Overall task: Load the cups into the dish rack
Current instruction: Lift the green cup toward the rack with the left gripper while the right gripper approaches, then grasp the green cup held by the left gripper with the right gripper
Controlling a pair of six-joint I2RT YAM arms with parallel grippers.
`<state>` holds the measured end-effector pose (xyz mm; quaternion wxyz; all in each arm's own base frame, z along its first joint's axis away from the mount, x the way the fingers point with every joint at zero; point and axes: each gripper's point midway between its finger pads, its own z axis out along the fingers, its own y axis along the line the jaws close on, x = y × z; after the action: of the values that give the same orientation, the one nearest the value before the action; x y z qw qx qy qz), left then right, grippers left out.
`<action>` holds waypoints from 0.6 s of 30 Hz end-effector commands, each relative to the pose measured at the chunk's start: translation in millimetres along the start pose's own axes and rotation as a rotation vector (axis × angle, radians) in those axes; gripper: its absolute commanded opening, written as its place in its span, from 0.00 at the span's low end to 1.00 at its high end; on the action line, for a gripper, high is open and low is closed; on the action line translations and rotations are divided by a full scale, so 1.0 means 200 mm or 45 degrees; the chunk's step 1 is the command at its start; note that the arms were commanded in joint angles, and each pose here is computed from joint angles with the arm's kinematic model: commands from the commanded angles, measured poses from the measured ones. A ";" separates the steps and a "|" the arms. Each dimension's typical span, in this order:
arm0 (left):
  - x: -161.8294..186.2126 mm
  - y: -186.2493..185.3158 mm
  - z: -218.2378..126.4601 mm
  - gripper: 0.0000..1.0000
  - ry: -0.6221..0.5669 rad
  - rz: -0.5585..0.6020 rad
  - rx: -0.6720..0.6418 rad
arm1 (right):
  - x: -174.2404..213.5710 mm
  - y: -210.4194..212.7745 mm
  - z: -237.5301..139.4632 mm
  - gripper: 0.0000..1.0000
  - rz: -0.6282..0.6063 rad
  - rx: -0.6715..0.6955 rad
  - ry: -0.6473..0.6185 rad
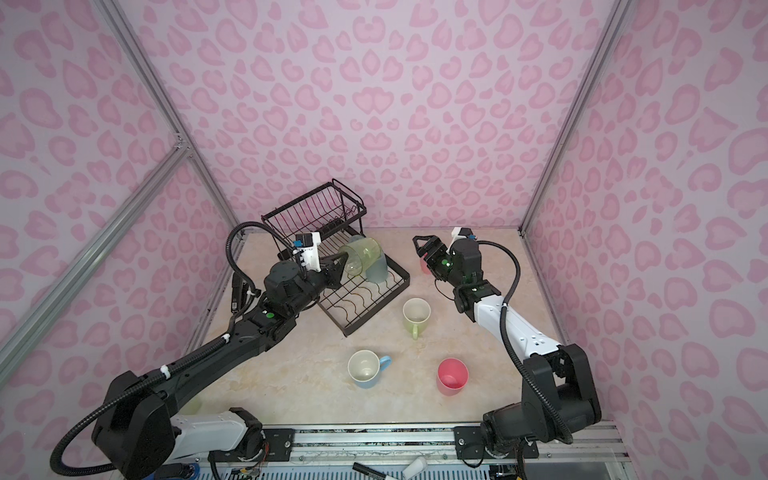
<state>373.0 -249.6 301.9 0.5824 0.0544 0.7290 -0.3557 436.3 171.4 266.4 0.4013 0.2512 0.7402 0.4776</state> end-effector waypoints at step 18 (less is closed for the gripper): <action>-0.08 -0.22 0.40 0.11 -0.139 0.088 0.292 | -0.04 0.25 0.05 0.90 0.360 -0.252 0.081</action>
<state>420.3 -316.1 308.9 0.5987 0.1113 0.6834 -0.4027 447.6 186.9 305.3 0.3376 0.3009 0.6736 0.5846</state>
